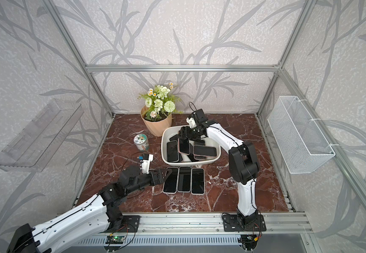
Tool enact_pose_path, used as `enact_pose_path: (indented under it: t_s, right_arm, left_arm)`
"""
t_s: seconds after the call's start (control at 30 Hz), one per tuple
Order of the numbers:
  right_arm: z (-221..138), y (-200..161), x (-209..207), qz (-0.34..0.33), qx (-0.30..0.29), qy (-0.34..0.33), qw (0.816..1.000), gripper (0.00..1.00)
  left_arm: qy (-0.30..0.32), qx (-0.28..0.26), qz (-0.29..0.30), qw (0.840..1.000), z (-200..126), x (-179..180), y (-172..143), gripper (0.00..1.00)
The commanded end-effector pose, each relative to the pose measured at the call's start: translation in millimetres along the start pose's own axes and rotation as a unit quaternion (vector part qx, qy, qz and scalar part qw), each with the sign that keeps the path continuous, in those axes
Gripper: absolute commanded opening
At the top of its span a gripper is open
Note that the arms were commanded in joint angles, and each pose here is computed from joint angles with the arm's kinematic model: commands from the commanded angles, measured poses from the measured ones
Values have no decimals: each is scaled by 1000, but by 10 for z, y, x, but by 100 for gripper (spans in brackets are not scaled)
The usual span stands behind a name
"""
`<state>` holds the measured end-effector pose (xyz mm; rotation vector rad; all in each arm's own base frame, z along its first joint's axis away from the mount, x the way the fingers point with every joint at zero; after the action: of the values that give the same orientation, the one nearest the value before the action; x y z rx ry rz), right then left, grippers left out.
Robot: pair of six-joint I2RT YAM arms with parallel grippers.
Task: Take the phone out of the storage box
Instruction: Pick up the phone from the storage box, then place the phone at the center of the board.
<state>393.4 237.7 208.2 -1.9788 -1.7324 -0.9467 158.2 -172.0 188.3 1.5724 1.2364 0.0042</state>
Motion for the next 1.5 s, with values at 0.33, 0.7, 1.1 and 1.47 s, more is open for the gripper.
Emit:
enact_pose_path:
  t_s: [0.33, 0.7, 1.1, 1.47]
  right_arm:
    - [-1072, -564, -385, -2, -81, -1, 997, 72]
    - [-1445, -1089, -644, 18, -94, -28, 995, 72]
    - [-1538, -1384, -844, 31, -88, -69, 993, 72]
    - [-1389, -1652, -1147, 59, -65, -90, 992, 72]
  left_arm:
    - [-26, -3, 23, 999, 384, -298, 100, 100]
    - [-59, 34, 16, 998, 514, -518, 150, 100]
    - [-61, 68, 4, 996, 644, -570, 139, 100]
    - [-73, 109, -10, 991, 992, -620, -11, 100]
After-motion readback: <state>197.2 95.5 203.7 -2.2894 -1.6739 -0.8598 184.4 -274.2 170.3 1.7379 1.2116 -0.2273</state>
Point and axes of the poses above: each gripper's point midway between its finger pads, its own z axis out along the fingers, its own x axis along the line the jaws close on, y = z × x, the point moved 8 cm from there along -z, back along the fingers, and after that the axes turned 14 degrees about z, right-handed, at the moved point
